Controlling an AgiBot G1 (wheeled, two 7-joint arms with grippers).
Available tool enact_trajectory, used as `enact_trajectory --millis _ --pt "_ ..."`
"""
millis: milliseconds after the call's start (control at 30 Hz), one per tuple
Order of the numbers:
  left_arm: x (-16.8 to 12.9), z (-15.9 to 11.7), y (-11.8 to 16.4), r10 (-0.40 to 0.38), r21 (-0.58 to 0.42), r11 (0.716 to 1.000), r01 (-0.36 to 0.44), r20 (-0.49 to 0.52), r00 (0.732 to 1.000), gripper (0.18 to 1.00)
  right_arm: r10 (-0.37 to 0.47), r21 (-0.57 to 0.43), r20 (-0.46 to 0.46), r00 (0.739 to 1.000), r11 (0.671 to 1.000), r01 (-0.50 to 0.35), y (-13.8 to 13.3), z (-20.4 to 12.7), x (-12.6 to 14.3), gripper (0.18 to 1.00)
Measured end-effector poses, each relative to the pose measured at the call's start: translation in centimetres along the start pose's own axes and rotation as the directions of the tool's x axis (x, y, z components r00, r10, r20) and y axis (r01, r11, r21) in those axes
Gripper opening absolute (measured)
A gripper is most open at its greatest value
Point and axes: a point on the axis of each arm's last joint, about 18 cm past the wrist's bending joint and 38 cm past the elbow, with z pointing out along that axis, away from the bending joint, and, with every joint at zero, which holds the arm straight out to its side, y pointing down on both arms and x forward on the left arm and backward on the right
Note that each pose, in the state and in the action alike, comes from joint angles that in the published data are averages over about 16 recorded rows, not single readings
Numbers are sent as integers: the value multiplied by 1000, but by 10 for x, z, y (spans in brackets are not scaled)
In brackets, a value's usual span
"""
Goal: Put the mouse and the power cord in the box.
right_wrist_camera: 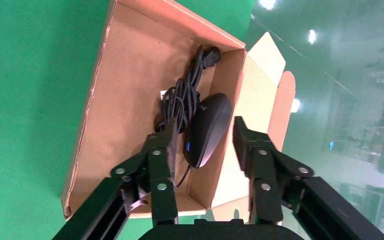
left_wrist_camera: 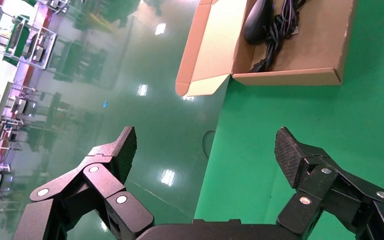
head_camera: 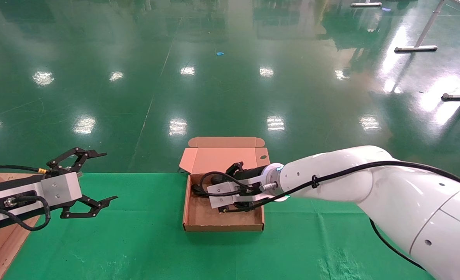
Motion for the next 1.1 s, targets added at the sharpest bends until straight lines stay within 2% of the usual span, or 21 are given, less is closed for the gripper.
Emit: enact_trajectory --millis 233,433,700,1100 --pt "3 1 -17 -71 70 995 72 -24 997 1001 139 77 37 990 987 -142 4 -8 -19 542" --pt "6 -1 -36 -148 148 977 156 -64 987 1001 294 168 89 952 938 -305 8 -24 -38 681" --pt "10 -5 -62 -237 241 934 264 -135 962 1001 454 281 159 876 830 -481 15 -53 -56 849" --pt "16 -18 -98 -328 347 844 409 -268 906 1001 593 431 253 764 638 -638 26 -114 -73 978"
